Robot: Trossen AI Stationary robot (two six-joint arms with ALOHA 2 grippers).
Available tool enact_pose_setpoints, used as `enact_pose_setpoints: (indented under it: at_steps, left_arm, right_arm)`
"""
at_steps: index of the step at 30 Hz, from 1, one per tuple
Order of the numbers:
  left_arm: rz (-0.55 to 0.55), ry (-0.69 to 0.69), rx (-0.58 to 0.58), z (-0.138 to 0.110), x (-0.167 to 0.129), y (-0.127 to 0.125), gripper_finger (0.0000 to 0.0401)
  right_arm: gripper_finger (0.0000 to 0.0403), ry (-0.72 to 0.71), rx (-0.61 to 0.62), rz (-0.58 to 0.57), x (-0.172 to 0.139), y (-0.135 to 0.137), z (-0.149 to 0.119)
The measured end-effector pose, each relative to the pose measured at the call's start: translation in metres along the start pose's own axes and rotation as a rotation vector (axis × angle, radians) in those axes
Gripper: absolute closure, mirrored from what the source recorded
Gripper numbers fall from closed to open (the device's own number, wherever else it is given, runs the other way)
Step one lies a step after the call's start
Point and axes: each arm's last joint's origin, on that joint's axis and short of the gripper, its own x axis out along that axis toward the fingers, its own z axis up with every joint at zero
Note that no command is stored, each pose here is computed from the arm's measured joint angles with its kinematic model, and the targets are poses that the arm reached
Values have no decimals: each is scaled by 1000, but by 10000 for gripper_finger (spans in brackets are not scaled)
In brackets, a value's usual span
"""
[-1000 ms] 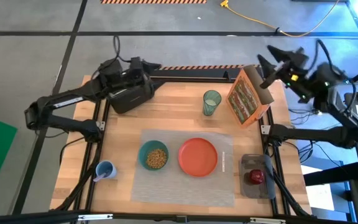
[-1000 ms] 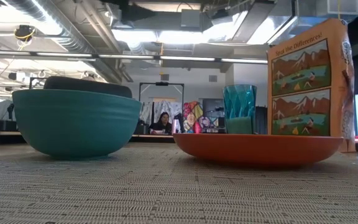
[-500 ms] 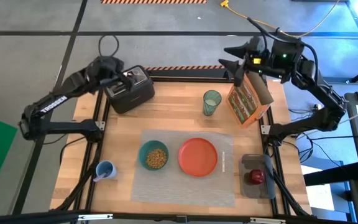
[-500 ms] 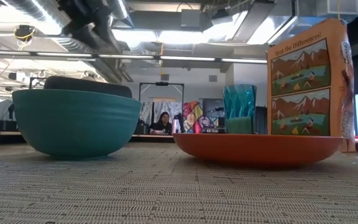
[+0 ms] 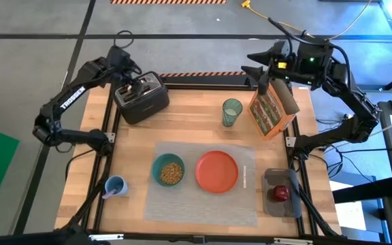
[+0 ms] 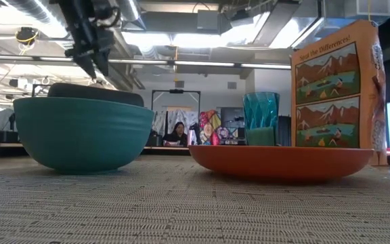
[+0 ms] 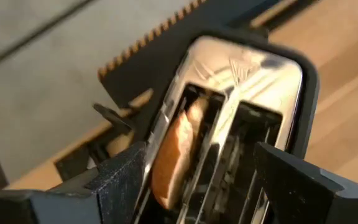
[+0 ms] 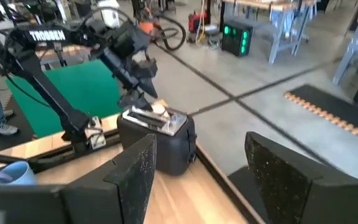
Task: Arrange a breakfast setting
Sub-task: Put the toasted bread from the toaster into the orange plate
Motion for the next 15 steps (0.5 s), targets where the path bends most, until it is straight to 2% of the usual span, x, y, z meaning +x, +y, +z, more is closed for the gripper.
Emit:
enact_pose_setpoints:
  at_steps: [6, 12, 15]
  left_arm:
    - [-33, 37, 11, 0, 7, 7, 138]
    - [16, 51, 47, 0, 10, 14, 199]
    - [2, 70, 35, 1, 16, 18, 226]
  right_arm:
    - [166, 53, 33, -21, -5, -1, -5]
    - [166, 46, 43, -30, -11, -2, -5]
    - [166, 39, 44, -36, -15, -2, -4]
